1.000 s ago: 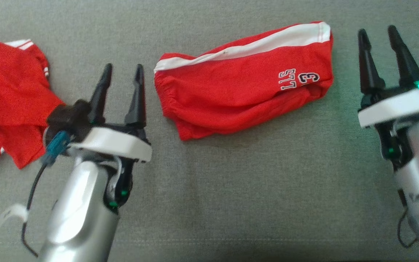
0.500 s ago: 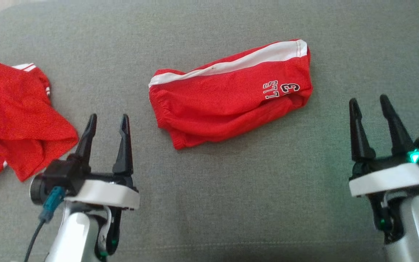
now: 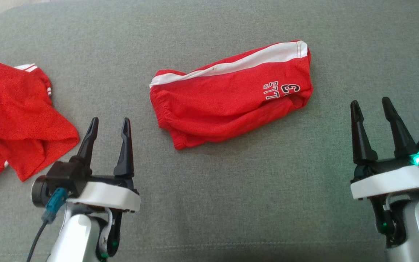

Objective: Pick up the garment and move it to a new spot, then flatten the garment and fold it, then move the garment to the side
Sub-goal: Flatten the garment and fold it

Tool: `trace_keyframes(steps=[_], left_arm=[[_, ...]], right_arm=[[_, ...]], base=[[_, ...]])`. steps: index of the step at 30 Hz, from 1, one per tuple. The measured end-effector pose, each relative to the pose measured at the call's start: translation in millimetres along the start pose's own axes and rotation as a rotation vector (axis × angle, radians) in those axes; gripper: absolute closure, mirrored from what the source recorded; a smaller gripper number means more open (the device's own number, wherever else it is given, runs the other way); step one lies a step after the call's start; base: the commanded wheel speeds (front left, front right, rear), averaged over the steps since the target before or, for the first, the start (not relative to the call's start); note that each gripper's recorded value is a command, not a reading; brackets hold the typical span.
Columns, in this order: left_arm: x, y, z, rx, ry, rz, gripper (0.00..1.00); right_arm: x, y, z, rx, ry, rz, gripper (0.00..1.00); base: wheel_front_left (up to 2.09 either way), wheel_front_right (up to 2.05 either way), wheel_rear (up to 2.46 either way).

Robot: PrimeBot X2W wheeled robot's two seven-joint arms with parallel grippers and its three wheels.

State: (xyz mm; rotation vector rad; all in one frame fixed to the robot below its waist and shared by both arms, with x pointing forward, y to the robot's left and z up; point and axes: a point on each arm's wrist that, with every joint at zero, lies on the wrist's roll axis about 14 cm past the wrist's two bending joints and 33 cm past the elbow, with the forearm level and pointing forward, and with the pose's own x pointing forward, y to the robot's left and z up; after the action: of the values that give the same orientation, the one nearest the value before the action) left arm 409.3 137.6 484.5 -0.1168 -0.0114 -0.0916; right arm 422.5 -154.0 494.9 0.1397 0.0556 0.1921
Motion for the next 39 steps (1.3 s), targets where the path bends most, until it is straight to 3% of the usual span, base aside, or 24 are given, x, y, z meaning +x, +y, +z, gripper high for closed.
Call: trace_keyframes(steps=[14, 18, 24, 30, 37, 38, 39], left_arm=[[4, 3, -6, 0.002, 0.015, 0.007, 0.0], [19, -3, -4, 0.001, -0.001, -0.023, 0.0], [30, -2, -4, -0.013, -0.009, -0.017, 0.0], [31, -2, -10, -0.015, 0.003, -0.01, 0.0], [33, -5, -11, -0.017, 0.005, -0.024, 0.0], [33, -6, -11, -0.017, 0.004, -0.029, 0.0], [33, -6, -11, -0.013, 0.003, -0.03, 0.0]], right_arm=[[10, -2, -20, 0.004, 0.097, -0.005, 0.0], [46, 6, -33, 0.009, 0.151, 0.029, 0.0], [77, 14, -72, 0.027, 0.273, 0.059, 0.0], [76, 10, -121, 0.061, 0.433, 0.033, 0.0], [83, 17, -128, 0.11, 0.493, 0.037, 0.0], [83, 18, -128, 0.119, 0.499, 0.039, 0.31], [82, 19, -129, 0.125, 0.51, 0.041, 0.77]], base=[[0.0, 0.0, 0.0], [0.0, 0.0, 0.0], [0.0, 0.0, 0.0], [0.0, 0.0, 0.0], [0.0, 0.0, 0.0], [0.0, 0.0, 0.0], [0.0, 0.0, 0.0]])
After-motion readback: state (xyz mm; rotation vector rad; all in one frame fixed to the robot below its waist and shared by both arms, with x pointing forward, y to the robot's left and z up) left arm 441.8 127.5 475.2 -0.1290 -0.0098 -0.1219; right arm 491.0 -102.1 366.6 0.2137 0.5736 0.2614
